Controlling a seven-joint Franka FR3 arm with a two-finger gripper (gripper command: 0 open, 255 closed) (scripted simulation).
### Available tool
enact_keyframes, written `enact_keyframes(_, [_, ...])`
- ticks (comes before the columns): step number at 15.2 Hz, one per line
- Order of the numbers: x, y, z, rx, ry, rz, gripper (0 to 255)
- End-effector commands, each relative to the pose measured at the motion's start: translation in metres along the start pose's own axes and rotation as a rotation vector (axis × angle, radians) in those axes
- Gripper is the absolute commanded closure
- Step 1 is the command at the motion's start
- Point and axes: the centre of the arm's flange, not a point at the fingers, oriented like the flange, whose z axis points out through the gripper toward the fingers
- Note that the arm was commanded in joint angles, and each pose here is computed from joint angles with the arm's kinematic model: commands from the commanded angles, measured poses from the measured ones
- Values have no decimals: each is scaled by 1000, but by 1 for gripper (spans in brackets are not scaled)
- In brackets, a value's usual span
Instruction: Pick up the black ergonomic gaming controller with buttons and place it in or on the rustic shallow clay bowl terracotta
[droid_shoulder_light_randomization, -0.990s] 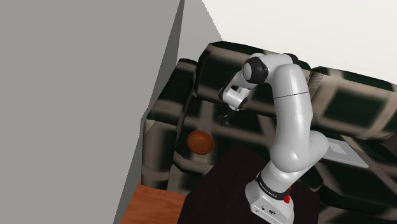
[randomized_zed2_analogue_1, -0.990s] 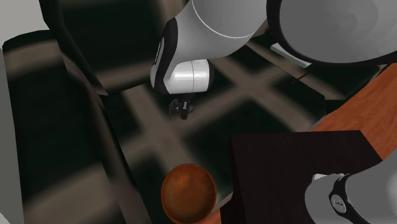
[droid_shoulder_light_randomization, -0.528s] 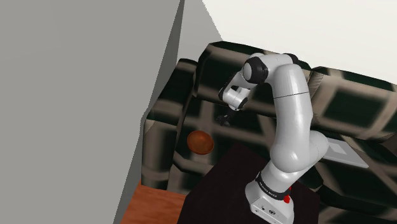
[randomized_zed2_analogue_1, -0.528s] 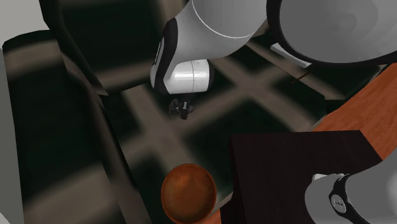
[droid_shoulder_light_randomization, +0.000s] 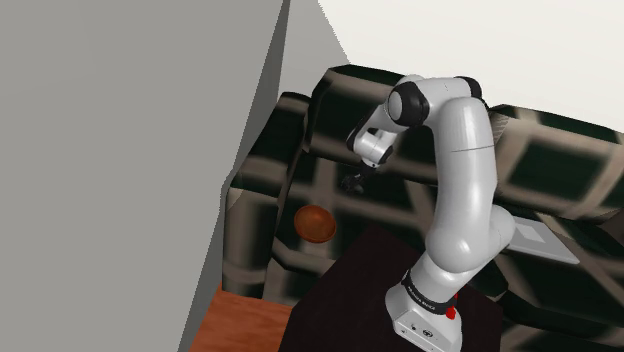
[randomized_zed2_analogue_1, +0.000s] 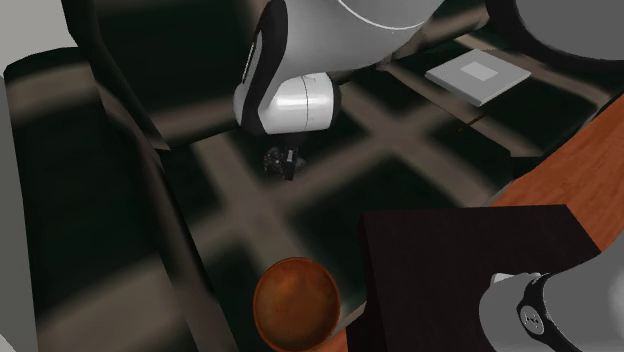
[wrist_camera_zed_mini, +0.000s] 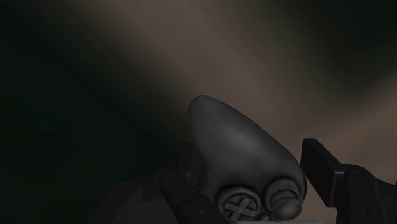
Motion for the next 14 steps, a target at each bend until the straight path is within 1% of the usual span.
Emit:
enact_keyframes(1, [2, 0, -10, 0, 0, 0, 255])
enact_keyframes(14, [10, -5, -78, 0, 0, 0, 255])
